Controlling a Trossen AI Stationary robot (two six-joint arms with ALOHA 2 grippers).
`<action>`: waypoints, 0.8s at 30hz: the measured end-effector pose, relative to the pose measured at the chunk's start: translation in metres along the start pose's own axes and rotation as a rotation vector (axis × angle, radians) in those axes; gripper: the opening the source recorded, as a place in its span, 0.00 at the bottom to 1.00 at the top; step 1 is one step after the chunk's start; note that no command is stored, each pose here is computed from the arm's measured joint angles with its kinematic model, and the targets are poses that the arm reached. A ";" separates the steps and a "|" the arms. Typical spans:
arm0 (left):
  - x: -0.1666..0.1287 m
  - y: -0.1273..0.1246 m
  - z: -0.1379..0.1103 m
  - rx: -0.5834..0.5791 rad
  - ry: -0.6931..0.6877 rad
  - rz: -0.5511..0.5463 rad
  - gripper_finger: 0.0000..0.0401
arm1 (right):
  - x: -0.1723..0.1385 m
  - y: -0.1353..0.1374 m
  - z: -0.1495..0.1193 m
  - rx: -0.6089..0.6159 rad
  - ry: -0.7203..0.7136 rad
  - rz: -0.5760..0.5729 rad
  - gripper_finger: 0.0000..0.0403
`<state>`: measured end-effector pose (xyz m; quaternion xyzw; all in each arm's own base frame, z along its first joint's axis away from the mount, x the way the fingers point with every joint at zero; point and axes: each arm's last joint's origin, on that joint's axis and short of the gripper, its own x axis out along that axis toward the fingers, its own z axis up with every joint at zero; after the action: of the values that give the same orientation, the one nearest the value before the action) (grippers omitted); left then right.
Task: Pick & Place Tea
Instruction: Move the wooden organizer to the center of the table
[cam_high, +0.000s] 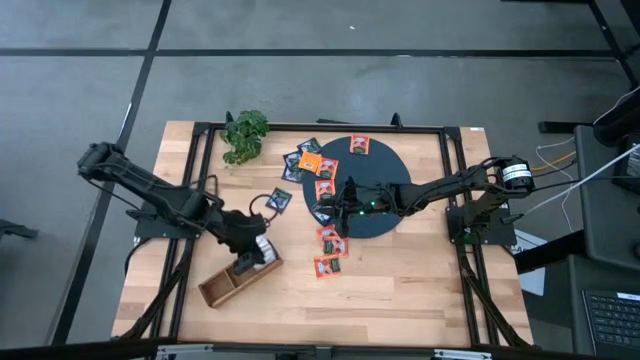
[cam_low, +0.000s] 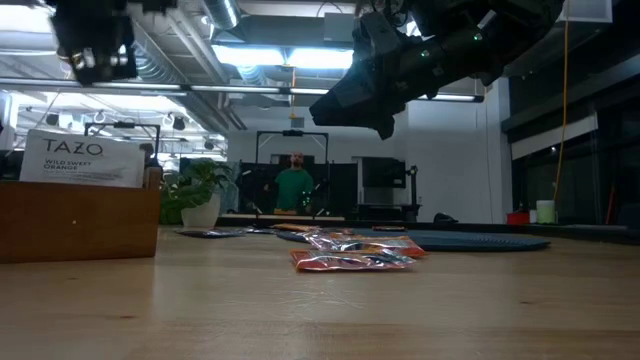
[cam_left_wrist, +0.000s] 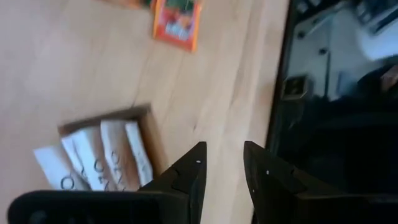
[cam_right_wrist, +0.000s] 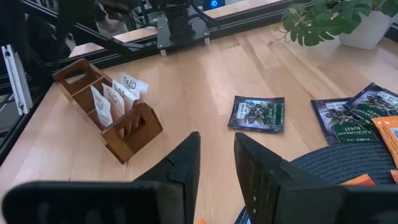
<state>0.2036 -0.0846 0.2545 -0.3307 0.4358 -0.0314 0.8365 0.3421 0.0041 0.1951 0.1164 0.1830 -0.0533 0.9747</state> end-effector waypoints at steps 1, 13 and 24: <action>-0.003 -0.002 0.000 0.001 -0.013 -0.007 0.25 | 0.000 0.000 0.000 0.001 0.000 0.001 0.25; -0.004 -0.022 -0.044 -0.186 0.363 -0.098 0.25 | -0.001 0.006 -0.002 -0.037 0.004 0.019 0.25; 0.014 -0.016 -0.090 -0.086 0.450 0.250 0.01 | -0.001 0.006 -0.002 -0.065 0.005 0.019 0.25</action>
<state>0.1489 -0.1492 0.2182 -0.2942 0.6494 0.0178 0.7010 0.3420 0.0106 0.1950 0.0862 0.1858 -0.0380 0.9781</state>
